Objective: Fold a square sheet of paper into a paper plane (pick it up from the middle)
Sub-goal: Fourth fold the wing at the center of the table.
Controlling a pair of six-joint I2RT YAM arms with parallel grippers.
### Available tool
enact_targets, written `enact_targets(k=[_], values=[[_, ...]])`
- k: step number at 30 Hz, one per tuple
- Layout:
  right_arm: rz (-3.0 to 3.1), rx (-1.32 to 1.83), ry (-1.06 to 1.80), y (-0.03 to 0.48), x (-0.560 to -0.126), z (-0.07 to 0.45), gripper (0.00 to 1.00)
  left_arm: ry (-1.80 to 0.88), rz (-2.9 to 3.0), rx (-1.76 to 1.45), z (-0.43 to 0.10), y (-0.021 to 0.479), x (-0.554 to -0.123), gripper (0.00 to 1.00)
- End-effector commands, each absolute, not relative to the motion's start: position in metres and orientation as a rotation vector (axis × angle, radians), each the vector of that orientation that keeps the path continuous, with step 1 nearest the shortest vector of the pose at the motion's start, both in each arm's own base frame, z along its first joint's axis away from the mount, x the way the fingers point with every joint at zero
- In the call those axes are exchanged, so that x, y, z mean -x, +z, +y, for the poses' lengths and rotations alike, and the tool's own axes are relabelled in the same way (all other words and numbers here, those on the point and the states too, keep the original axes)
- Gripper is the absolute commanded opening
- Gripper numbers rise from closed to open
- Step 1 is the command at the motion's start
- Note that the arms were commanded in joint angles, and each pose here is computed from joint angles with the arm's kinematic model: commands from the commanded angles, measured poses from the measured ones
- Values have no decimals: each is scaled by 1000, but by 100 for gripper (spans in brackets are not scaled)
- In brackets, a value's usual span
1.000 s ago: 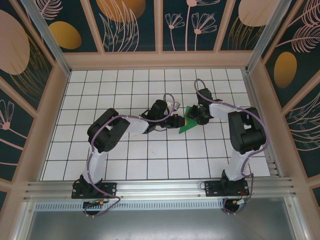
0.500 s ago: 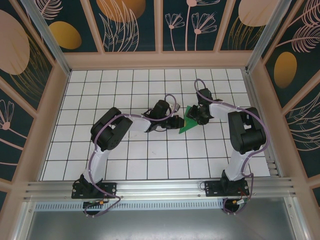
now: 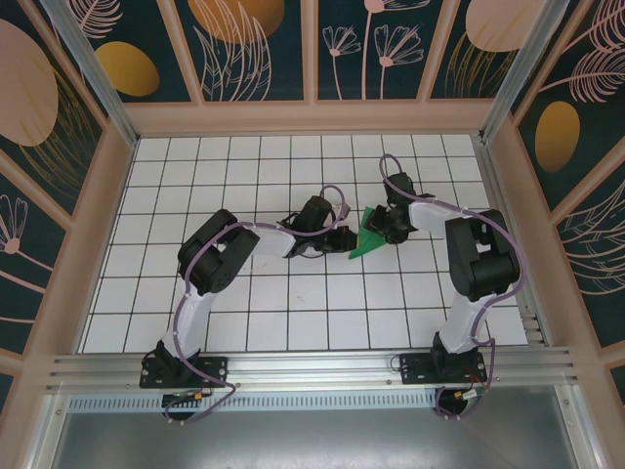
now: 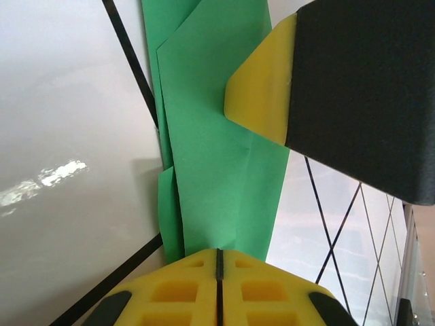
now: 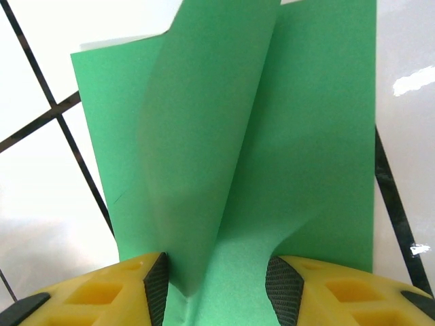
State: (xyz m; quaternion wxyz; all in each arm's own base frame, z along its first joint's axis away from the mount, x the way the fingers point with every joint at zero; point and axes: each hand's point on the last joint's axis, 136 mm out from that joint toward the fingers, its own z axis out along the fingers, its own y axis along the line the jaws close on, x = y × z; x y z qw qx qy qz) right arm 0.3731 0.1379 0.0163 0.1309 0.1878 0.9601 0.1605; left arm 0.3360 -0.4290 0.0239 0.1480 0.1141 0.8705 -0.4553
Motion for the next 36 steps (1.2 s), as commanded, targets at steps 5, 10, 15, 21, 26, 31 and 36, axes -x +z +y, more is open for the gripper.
enact_targets(k=[5,10,15,21,26,31,36], values=[[2740,-438,501,37,-385,137,49,-1146,2618,-331,-413,-13,-331,10],[2589,-327,706,89,-392,150,49,-1104,2636,-327,-408,-20,-330,10],[2606,-246,855,80,-379,166,39,-1089,2639,-326,-406,-22,-331,10],[2634,-235,925,57,-378,173,29,-1082,2637,-330,-406,-19,-331,10],[2655,-252,943,44,-375,171,27,-1088,2633,-323,-406,-17,-332,10],[2678,-264,962,31,-371,170,26,-1102,2620,-320,-407,-11,-332,10],[2697,-256,984,22,-366,172,25,-1147,2585,-326,-411,4,-332,10]])
